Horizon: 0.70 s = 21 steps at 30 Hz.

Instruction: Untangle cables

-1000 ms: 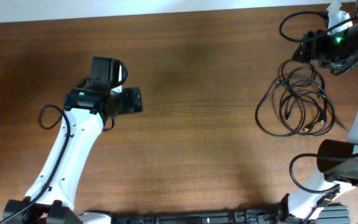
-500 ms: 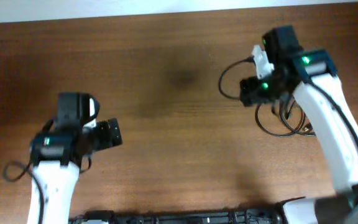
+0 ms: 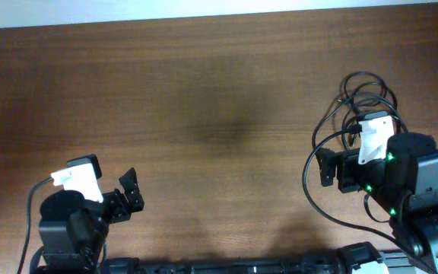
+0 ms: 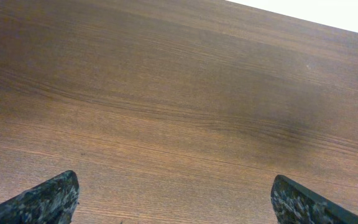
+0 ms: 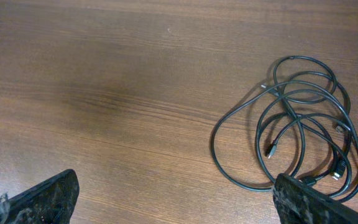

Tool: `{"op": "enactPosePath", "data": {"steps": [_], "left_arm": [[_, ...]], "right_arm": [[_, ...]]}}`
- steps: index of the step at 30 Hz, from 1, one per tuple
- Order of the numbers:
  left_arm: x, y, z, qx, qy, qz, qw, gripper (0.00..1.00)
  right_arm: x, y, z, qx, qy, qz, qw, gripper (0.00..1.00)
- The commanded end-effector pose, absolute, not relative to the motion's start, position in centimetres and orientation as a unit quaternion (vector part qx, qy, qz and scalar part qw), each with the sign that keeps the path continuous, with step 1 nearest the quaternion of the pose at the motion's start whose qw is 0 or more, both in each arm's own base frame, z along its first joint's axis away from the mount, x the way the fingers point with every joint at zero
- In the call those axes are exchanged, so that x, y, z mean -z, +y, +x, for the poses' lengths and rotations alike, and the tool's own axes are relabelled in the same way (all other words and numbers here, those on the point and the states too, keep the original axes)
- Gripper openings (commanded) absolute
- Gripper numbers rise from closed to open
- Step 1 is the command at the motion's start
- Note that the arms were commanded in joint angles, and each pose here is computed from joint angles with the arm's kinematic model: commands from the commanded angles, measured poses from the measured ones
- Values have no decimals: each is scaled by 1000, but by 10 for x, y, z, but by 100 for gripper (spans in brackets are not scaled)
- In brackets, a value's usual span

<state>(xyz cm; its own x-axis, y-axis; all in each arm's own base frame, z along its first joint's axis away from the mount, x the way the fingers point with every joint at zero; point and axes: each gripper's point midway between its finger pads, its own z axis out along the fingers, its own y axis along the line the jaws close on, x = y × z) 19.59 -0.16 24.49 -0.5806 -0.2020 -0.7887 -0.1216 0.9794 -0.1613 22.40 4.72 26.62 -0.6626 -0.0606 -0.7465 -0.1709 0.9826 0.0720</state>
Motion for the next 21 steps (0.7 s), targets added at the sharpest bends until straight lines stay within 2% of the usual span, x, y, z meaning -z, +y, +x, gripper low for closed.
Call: {"op": "enactPosePath", "data": {"steps": [1, 5, 9, 12, 18, 21], "left_arm": [[-241, -1, 195, 43, 889, -93, 447, 99], [-241, -1, 195, 43, 889, -93, 447, 99], [-241, -1, 195, 43, 889, -93, 447, 99], [-241, -1, 195, 43, 889, -93, 447, 99], [-241, -1, 195, 43, 889, -93, 447, 99], [-241, -1, 195, 43, 889, -93, 447, 99]], "right_arm": [[-259, 44, 227, -60, 915, -58, 396, 98], [-250, 38, 234, -37, 924, -49, 378, 99], [-256, 18, 243, 7, 907, -21, 420, 98], [-243, 6, 238, 18, 878, 2, 479, 98], [-238, 4, 212, -10, 761, 17, 648, 98], [-239, 1, 219, -13, 712, 27, 701, 99]]}}
